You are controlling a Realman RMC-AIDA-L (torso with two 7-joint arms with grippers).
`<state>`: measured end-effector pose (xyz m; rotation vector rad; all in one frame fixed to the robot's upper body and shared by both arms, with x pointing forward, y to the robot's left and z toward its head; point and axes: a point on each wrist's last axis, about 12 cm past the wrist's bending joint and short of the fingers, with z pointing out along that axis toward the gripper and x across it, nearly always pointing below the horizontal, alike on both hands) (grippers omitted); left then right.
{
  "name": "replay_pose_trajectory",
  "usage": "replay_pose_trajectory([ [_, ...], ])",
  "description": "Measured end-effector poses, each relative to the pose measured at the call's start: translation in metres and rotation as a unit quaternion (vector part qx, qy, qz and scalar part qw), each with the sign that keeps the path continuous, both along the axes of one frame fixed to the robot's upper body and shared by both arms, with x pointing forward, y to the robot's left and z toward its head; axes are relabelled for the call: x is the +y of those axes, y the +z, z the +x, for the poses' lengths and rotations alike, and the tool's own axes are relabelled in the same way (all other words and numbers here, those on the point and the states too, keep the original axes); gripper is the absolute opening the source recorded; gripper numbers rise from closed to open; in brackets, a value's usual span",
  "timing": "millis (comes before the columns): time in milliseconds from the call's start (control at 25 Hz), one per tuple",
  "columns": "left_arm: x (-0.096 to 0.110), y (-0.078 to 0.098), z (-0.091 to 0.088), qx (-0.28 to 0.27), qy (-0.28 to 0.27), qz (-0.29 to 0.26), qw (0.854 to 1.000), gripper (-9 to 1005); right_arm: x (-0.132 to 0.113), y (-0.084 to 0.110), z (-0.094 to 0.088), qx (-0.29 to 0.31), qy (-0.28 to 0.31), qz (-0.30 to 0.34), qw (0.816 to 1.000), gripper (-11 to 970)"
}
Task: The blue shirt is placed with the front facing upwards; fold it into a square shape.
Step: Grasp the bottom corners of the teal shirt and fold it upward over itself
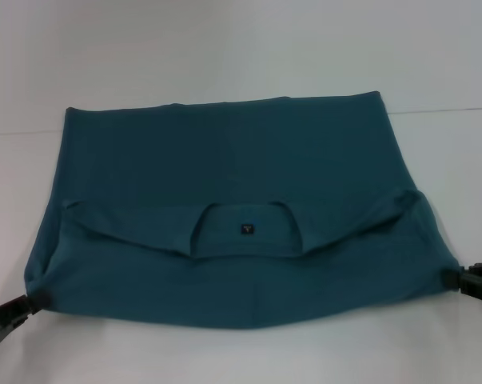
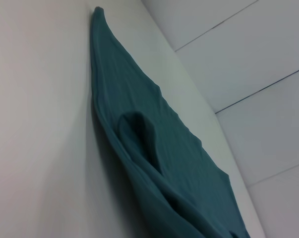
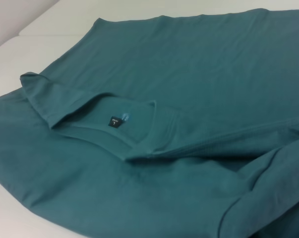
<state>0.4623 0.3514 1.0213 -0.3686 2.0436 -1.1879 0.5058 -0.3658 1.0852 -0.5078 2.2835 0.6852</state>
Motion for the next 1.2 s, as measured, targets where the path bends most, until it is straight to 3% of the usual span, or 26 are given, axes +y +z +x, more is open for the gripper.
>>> replay_pose_trajectory([
  [680,0.006,-0.005,-0.026,-0.001,0.014,-0.017,1.000,114,0.003,-0.015,-0.010,0.017,-0.006,0.029,0.999,72],
  [1200,0.002,0.002,-0.017,-0.021,-0.002,-0.026,0.999,115,0.007,-0.017,-0.006,-0.004,-0.005,0.076,0.997,71],
])
